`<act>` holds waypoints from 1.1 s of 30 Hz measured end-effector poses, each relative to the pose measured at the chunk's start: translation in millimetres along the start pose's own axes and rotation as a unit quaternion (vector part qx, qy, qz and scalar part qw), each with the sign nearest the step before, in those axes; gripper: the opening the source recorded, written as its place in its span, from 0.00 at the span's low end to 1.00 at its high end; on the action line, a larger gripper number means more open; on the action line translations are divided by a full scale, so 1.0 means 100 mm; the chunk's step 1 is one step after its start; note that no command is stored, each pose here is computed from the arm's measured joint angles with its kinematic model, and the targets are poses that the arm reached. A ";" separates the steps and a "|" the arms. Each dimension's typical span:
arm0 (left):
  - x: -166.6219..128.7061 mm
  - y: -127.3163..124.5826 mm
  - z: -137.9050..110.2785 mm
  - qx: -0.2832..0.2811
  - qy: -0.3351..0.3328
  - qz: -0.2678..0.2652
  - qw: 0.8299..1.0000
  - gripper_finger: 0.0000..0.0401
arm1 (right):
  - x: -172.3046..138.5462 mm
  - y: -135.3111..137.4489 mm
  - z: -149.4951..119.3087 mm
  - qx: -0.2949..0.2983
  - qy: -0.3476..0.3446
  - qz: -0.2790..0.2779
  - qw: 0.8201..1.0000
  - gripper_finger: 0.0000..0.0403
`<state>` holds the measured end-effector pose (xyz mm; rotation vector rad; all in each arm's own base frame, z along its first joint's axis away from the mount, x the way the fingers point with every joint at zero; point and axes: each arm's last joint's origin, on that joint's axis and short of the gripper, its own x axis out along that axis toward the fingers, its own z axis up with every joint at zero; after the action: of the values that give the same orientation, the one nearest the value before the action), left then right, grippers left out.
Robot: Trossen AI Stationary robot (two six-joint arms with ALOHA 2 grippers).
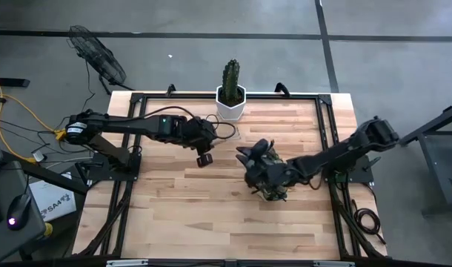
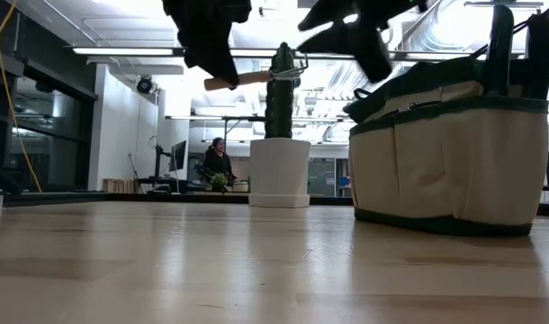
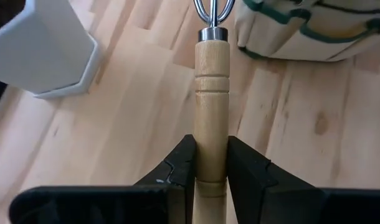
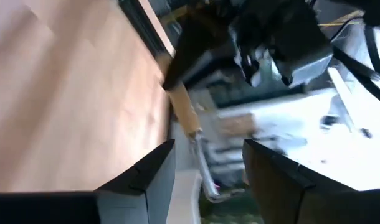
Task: Pick & Place Garden tools in Gardening bag
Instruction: Put the brown hand rake into the brown gardening bag
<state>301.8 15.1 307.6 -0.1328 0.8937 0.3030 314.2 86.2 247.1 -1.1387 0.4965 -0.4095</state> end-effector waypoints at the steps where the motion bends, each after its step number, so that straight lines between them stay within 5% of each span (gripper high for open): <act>1: 0.00 0.00 0.00 -0.006 -0.001 -0.002 1.000 0.15 | 0.04 0.03 0.00 -0.017 0.013 -0.010 1.000 0.45; 9: 0.00 -0.04 0.03 -0.028 -0.007 -0.054 0.998 0.15 | 0.26 0.17 -0.09 -0.110 0.055 -0.013 0.992 0.45; 24: 0.00 -0.05 0.05 -0.055 -0.012 -0.083 0.995 0.15 | 0.37 0.09 -0.18 -0.173 0.078 -0.023 0.982 0.44; 33: -0.01 -0.06 0.06 -0.055 -0.014 -0.096 0.994 0.15 | 0.40 0.07 -0.21 -0.175 0.092 -0.027 0.980 0.26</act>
<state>308.2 10.6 312.0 -0.3142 0.8290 0.1742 335.5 50.8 226.8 -1.4644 0.7215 -0.4901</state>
